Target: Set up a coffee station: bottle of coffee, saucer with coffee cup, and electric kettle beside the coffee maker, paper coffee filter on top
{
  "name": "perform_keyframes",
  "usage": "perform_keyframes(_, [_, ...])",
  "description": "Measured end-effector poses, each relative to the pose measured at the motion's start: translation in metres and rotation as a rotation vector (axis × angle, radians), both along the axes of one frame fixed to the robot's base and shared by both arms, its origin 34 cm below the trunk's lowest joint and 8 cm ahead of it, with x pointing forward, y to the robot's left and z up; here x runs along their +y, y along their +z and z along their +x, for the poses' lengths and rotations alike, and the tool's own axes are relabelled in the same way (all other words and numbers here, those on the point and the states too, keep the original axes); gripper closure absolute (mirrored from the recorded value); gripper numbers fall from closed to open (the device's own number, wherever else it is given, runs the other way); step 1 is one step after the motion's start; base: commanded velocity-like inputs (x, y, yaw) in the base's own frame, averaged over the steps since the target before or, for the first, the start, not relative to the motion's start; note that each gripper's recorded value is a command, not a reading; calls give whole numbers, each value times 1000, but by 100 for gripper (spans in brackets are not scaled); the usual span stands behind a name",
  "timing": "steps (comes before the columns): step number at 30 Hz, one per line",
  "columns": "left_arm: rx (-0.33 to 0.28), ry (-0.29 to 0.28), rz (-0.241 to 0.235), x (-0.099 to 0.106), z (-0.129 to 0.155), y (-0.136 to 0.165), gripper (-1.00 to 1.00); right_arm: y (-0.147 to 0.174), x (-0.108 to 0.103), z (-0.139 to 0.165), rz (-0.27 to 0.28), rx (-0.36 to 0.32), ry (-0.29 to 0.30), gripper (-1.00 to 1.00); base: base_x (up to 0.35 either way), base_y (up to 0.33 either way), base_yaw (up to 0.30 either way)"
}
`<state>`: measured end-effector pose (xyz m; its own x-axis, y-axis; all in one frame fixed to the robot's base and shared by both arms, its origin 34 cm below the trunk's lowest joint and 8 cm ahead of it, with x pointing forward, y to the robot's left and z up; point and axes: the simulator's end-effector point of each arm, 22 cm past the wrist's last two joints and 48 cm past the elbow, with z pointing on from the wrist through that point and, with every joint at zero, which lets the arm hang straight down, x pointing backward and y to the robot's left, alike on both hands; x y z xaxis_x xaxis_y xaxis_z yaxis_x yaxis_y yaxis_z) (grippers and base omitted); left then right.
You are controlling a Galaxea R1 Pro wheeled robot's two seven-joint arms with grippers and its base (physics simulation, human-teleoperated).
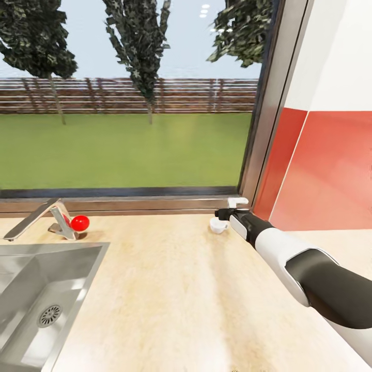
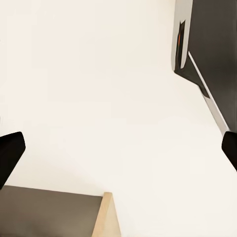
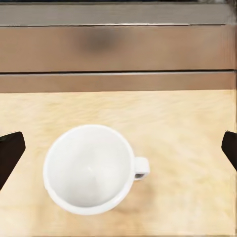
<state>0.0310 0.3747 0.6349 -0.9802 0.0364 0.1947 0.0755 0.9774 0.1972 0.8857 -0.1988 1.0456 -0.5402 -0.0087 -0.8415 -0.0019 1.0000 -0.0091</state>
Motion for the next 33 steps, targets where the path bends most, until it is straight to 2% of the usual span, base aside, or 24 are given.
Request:
perform_keyframes(10, [13,0,0,0,-5,1,-100,-10,1,1,1,12,1,-100,0,0,-137])
perform_keyframes(17, [14,0,0,0,-5,1,-100,-11,1,0,1,13,1,-100,0,0,-13])
perform_keyframes(33, [35,0,-1,-1,-13,3,-100,-34,3,-3,3,45,2,-100,0,0,0])
